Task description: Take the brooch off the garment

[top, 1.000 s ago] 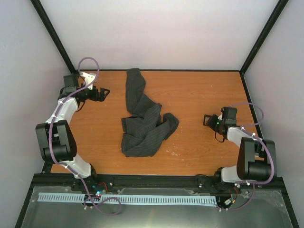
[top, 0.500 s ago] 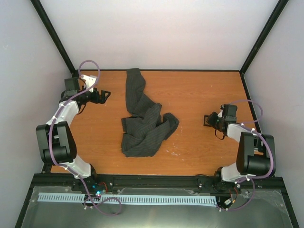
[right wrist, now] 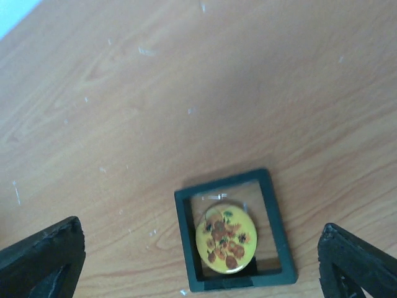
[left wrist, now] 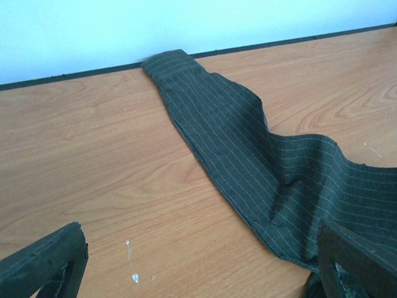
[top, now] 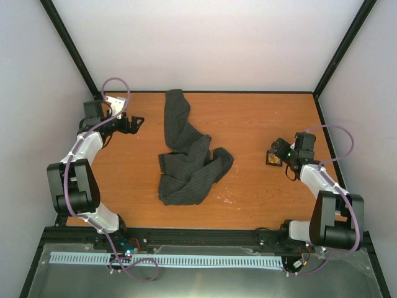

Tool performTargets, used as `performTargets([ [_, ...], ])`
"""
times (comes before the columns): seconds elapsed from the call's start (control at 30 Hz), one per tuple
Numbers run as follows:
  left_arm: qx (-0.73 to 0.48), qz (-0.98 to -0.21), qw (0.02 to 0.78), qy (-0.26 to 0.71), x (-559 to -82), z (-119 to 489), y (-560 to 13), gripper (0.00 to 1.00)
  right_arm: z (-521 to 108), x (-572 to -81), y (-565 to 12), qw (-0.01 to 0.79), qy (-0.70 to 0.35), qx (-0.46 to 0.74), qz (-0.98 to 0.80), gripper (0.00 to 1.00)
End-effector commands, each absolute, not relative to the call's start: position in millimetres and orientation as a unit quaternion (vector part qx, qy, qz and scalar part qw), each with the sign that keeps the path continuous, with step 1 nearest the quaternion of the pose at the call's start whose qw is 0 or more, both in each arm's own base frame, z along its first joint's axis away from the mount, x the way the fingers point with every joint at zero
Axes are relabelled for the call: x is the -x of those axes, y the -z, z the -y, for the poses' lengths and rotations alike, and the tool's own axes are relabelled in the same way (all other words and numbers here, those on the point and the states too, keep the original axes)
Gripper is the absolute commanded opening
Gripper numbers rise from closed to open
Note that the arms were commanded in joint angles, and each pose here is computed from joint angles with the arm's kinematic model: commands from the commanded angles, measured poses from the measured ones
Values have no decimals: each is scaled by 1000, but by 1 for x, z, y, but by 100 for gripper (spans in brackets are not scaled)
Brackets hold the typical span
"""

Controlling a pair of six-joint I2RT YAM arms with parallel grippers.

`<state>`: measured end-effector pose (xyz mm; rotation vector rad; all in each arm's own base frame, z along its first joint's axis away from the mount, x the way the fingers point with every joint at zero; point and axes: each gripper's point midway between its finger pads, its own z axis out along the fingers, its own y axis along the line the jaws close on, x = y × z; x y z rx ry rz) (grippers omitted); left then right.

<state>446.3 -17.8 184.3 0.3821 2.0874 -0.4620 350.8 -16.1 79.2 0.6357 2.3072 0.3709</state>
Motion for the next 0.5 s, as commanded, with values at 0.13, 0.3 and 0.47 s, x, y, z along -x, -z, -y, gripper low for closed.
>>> performTargets([
  [0.13,-141,-824,526,159,-461,3,-208,100,57,-353,-135,471,-55,-275,-837,100],
  [0.3,-91,-807,567,136,-461,-24,-199,100,71,-343,-167,575,10,-248,-780,100],
  [0.47,-70,-789,602,102,-454,-35,-183,100,87,-339,-154,559,50,-279,-780,100],
])
